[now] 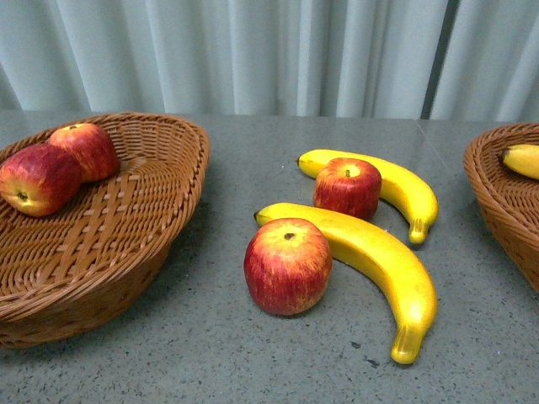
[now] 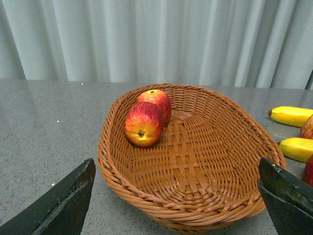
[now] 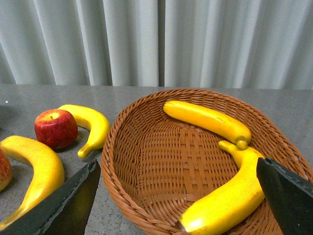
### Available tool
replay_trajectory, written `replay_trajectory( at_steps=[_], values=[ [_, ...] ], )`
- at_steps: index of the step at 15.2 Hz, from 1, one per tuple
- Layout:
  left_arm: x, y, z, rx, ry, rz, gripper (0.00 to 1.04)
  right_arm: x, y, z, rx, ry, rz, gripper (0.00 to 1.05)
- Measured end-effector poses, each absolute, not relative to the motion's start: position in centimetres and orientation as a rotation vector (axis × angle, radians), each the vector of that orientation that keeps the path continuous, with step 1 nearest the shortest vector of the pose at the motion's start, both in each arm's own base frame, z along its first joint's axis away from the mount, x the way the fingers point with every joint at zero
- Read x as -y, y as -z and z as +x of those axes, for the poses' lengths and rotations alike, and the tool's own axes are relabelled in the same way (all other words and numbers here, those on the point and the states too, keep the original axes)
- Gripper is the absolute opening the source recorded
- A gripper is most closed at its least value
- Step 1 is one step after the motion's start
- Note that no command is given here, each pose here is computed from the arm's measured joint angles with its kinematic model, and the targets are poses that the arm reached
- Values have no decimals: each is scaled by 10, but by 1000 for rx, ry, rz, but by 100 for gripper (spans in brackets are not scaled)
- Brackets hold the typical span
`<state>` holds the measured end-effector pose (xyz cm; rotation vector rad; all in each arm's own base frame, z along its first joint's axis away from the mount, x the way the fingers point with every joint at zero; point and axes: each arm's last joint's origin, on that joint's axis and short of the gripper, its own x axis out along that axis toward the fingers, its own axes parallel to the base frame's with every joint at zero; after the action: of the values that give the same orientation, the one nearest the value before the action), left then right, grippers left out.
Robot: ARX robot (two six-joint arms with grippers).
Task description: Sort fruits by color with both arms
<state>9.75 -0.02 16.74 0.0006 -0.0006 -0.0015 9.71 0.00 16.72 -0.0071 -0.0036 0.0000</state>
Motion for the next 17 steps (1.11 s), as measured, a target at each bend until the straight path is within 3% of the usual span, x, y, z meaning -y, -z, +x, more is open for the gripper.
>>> replay_trajectory(
  at_steps=[12, 13, 14, 15, 17],
  values=[
    [0, -167, 97, 1, 2, 1, 98, 0, -167, 97, 4, 0, -7, 98],
    [0, -166, 97, -49, -17, -7, 98, 0, -167, 97, 4, 0, -7, 98],
    [3, -168, 98, -275, -109, -26, 98, 0, -167, 97, 4, 0, -8, 98],
    [6, -181, 105, -319, -130, -20, 98, 0, -167, 97, 5, -1, -6, 98],
    [8, -241, 135, -138, -81, 4, 98, 0, -167, 97, 5, 0, -6, 98]
  ],
)
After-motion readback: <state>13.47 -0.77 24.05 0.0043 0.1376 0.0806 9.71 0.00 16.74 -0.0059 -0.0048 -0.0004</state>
